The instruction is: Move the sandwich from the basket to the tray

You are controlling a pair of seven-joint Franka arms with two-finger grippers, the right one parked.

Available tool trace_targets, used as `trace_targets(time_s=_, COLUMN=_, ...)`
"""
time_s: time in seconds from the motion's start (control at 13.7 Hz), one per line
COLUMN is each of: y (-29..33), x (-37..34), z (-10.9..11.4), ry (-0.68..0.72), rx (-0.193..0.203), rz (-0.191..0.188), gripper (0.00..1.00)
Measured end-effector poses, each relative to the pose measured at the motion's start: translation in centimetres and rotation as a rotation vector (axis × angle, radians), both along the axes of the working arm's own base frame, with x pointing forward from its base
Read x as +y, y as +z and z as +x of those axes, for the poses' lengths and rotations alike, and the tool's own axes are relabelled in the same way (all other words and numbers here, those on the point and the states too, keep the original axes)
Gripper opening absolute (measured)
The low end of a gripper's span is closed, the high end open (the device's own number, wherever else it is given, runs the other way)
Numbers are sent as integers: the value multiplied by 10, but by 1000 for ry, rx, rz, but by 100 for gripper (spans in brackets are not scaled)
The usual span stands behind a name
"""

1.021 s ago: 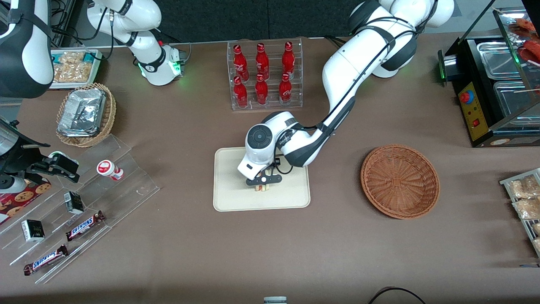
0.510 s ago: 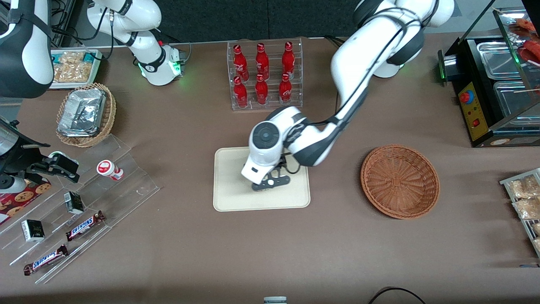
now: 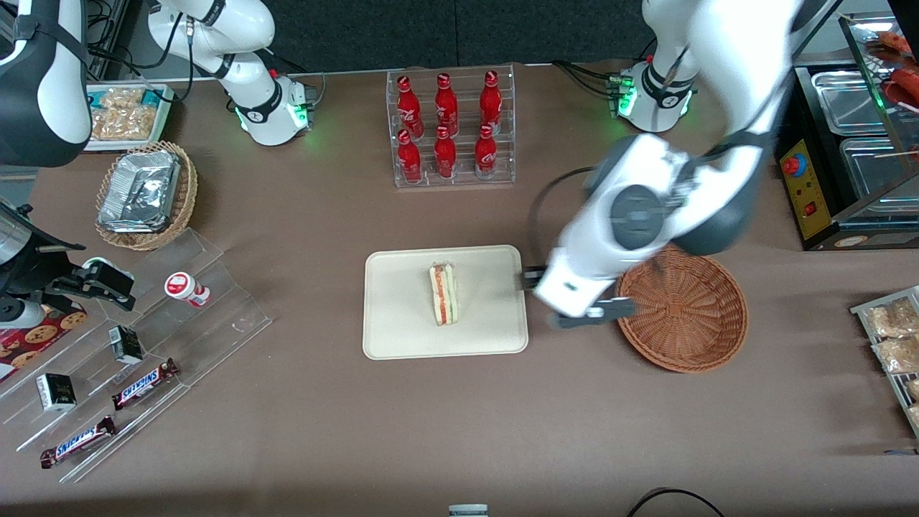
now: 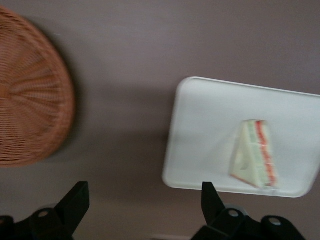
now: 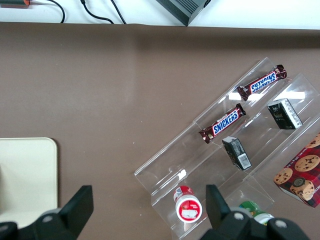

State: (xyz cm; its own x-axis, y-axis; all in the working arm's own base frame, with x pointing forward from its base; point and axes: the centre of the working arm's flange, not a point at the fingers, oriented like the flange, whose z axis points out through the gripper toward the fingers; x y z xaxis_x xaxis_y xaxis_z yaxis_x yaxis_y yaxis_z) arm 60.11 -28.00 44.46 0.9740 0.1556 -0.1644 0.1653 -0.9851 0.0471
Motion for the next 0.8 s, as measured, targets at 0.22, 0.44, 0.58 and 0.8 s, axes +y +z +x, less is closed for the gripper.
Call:
trace_targets(time_s=0.22, y=14, x=85, z=-23, ry=-76, rx=6, rz=22, gripper=100)
trace_targets(time_s=0.44, y=41, x=168, z=-47, ry=-114, rx=12, rz=21, gripper=100)
trace_targets(time_s=0.58, y=65, x=208, z=-61, ry=-106, rx=24, rz=30, gripper=100)
trace_targets(time_s=0.8, y=112, x=231, z=-80, ry=-74, rx=15, rz=52, gripper=100)
